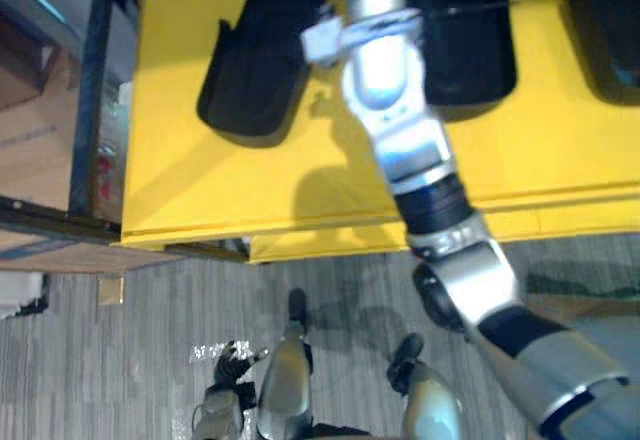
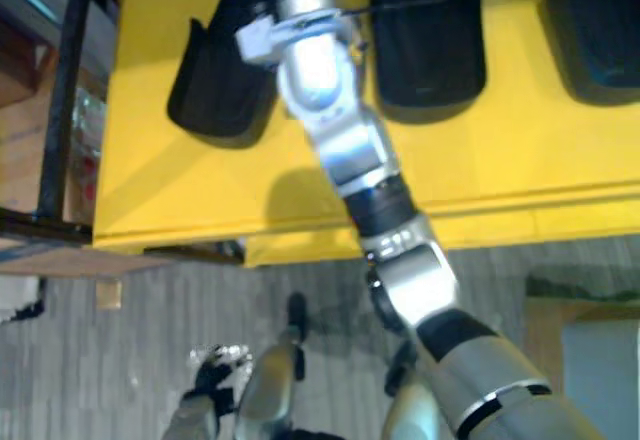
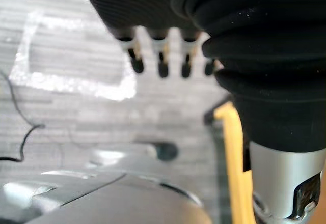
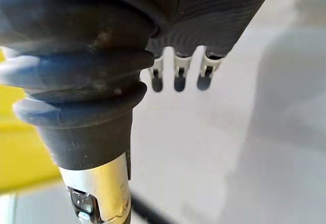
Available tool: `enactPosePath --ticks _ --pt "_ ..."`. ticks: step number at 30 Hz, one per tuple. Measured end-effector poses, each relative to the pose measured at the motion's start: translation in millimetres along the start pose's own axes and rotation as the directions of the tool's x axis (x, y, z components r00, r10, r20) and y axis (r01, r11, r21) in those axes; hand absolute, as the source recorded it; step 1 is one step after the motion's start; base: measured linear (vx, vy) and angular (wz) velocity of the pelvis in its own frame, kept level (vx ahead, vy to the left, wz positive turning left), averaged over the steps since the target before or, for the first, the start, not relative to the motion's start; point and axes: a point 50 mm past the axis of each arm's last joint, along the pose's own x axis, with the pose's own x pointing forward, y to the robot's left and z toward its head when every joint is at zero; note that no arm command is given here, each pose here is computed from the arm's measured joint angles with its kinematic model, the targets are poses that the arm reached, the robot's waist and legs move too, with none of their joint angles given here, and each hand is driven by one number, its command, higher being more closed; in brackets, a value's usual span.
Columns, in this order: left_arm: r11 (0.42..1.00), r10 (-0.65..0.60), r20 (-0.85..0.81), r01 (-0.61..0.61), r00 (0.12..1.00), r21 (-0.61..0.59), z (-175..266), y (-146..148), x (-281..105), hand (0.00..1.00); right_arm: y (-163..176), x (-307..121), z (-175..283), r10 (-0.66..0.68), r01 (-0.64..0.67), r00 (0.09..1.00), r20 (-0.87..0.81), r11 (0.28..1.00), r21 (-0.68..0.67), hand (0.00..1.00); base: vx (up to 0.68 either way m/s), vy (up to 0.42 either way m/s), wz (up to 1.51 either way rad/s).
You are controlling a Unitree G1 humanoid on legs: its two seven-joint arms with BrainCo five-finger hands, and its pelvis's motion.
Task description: Walk over and take plastic housings, then place them on the shelf
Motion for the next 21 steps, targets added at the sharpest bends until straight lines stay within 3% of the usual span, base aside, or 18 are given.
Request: enactPosePath --ticks 5,10,15,21 --pt "1.000 0.003 0.000 -0.003 1.000 0.001 0 1 0 0.00 31 -13 -28 0.176 -0.168 0.973 -0.147 0.984 0.064 0.00 0.00 0.004 -0.02" --pt "1.000 0.007 -0.002 -0.007 1.000 0.004 -1 2 0 0.00 34 -20 -48 0.215 -0.183 0.944 -0.250 0.972 0.148 0.00 0.00 0.017 0.09" --pt "1.000 0.007 -0.003 -0.007 1.000 0.004 -1 2 0 0.00 13 -20 -67 0.097 -0.050 0.932 -0.349 0.989 0.141 0.00 0.01 0.013 0.09" --pt "1.000 0.008 -0.007 -0.008 1.000 0.013 -2 2 0 0.00 -22 -22 -86 -0.146 0.133 0.889 -0.433 0.989 -0.060 0.00 0.01 0.015 0.05"
